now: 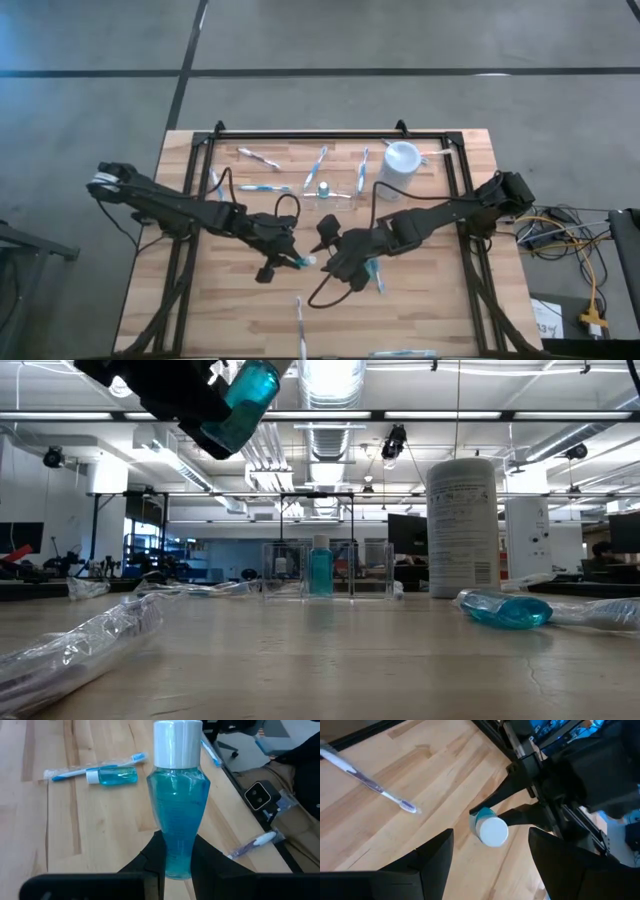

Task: Pick & Place toothbrushing station
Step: Put the mouthwash into the transparent organizer

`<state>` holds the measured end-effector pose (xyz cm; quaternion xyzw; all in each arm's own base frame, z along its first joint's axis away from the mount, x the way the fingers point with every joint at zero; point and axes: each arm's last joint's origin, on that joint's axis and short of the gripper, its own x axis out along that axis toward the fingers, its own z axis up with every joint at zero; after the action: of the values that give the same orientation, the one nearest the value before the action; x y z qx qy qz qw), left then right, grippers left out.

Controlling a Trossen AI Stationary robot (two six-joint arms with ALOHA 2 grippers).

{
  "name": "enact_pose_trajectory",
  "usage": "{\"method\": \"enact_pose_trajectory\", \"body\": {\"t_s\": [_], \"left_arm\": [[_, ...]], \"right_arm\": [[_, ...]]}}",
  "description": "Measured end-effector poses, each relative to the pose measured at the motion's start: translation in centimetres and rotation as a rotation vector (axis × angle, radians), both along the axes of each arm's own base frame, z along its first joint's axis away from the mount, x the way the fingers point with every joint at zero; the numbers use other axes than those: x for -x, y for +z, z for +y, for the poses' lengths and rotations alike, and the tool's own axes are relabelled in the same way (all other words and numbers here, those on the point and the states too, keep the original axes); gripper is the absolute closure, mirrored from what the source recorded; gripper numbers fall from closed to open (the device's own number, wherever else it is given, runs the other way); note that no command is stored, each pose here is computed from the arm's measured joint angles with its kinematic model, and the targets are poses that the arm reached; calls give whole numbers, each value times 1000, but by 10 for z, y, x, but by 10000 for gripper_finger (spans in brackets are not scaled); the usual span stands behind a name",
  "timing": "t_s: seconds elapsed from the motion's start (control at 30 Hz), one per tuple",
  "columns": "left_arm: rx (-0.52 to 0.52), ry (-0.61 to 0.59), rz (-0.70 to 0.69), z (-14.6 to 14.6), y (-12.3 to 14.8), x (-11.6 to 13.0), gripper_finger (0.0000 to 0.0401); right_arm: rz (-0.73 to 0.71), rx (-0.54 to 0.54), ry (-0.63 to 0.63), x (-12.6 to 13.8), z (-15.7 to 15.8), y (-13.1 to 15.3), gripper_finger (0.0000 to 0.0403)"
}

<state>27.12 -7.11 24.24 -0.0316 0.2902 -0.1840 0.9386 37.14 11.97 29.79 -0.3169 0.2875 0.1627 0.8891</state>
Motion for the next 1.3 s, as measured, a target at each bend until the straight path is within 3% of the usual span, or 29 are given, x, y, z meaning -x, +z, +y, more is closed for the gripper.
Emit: {"method": "enact_pose_trajectory", "body": {"t_s": [0.47,0.93,1.3], "left_arm": [[-33,-29,43,-5,10,-22,341],[-45,-36,49,-6,7,-23,341],[-47,-36,57,-5,6,-23,341]], "right_arm": [[15,15,6,-3,1,-6,167],[47,6,17,-7,0,-15,233],[66,4,23,-9,-1,-20,309]]}}
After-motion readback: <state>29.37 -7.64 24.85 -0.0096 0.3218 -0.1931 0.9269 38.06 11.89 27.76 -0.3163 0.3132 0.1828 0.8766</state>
